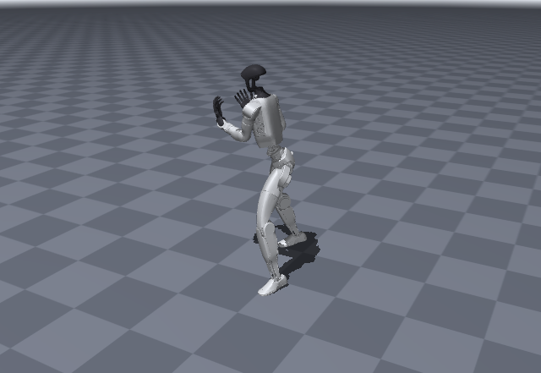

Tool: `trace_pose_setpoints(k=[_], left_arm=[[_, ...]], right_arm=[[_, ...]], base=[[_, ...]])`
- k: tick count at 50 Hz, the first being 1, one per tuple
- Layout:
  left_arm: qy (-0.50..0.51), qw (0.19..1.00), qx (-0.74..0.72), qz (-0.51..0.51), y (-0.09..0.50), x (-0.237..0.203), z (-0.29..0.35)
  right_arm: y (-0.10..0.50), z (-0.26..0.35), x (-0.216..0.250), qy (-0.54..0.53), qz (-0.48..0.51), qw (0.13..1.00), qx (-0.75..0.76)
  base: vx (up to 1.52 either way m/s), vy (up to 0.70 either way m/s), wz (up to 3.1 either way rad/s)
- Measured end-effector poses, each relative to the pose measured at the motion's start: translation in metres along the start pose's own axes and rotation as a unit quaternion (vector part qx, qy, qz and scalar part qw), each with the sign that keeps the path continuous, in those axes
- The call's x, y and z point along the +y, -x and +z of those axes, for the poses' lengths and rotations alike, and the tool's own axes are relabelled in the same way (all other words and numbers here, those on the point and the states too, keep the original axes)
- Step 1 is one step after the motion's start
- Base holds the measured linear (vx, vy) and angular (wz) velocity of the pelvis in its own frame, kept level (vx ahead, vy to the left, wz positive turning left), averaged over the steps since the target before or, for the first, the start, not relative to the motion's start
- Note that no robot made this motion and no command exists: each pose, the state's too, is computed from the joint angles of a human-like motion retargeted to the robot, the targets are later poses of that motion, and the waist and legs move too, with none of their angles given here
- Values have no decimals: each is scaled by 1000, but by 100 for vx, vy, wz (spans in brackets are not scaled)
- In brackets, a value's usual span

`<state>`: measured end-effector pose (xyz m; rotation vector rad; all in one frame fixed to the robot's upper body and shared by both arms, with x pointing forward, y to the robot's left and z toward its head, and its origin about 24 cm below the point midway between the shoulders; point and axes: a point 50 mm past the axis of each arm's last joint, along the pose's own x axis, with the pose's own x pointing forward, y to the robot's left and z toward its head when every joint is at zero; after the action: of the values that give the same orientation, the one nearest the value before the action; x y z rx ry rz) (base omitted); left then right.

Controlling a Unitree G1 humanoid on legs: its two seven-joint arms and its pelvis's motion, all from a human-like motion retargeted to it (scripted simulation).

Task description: Kungfu

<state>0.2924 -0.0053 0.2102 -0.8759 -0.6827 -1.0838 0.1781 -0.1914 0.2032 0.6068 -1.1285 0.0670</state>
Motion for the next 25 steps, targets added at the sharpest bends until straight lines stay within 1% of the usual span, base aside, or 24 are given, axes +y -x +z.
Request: trace_pose_setpoints(k=[4,9,13,17,20,22,23,25], left_arm=[[-112,994,9,3,11,13,30],[-209,977,36,-11,28,20,63],[-335,941,57,15,48,30,111],[-463,877,105,73,73,40,166],[-544,810,165,146,100,48,212],[-604,737,221,208,121,55,251],[-642,681,250,249,134,56,279],[-706,526,323,348,174,51,343]], right_arm=[[-2,-1,11,15,32,999,6],[-15,-3,29,118,130,984,2],[-30,-20,56,199,224,954,-20],[-63,-43,76,276,296,914,-33],[-113,-57,61,392,306,868,-17],[-154,-70,33,513,298,804,13],[-174,-80,19,573,296,763,33],[-211,-107,-12,695,266,661,93]], base=[[-1,60,-80],[14,45,125],[7,27,249],[13,-6,363],[30,-33,236],[23,-49,160],[12,-49,133],[2,-37,117]])
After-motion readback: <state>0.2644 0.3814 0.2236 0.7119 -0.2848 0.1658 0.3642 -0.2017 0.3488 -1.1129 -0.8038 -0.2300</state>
